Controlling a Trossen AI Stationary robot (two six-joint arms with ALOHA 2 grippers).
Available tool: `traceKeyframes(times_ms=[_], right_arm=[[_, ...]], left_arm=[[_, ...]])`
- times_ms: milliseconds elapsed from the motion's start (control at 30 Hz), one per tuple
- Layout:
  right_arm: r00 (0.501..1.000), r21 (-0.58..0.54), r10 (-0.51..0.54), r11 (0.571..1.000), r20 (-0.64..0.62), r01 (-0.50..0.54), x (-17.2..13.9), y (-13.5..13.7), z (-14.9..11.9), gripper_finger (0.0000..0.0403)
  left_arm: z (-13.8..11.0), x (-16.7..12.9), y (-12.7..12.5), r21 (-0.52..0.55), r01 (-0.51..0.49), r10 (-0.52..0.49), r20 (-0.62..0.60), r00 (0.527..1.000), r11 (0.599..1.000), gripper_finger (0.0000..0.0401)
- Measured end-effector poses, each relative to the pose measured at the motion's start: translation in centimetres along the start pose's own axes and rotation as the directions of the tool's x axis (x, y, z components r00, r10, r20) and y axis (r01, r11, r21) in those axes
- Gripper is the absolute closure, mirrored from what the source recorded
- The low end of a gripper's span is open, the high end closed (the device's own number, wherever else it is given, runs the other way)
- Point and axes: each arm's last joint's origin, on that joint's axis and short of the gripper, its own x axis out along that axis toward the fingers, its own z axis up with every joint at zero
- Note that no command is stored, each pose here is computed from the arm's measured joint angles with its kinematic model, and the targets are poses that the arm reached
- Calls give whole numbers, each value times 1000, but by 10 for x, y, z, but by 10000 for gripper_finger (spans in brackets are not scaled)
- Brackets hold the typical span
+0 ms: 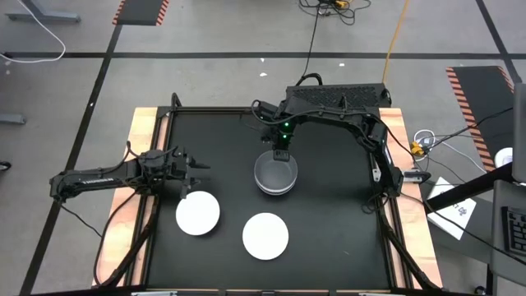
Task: Nest bowls inside each other
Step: Stack the dark gray bowl on top of the white bowl, then stack the left white bowl on top of the dark gray bowl
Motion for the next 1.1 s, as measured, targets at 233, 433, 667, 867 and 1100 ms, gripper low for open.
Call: traceKeyframes(times_ms=[233,433,667,867,1100], right_arm=[[1000,-17,-9,1000,27,9,0,-1,3,281],[999,-29,-15,999,47,16,-3,0,4,261],[991,-59,3,998,135,5,-24,7,5,250],[941,-154,175,979,291,-135,-44,25,9,250],[892,-231,191,968,411,-100,-43,49,-14,250]], left_arm=[[0,0,0,0,0,0,0,1000,1000,203],[0,0,0,0,0,0,0,1000,1000,203],[0,0,0,0,0,0,0,1000,1000,203],[0,0,0,0,0,0,0,1000,1000,203],[0,0,0,3,0,0,0,1000,1000,203]])
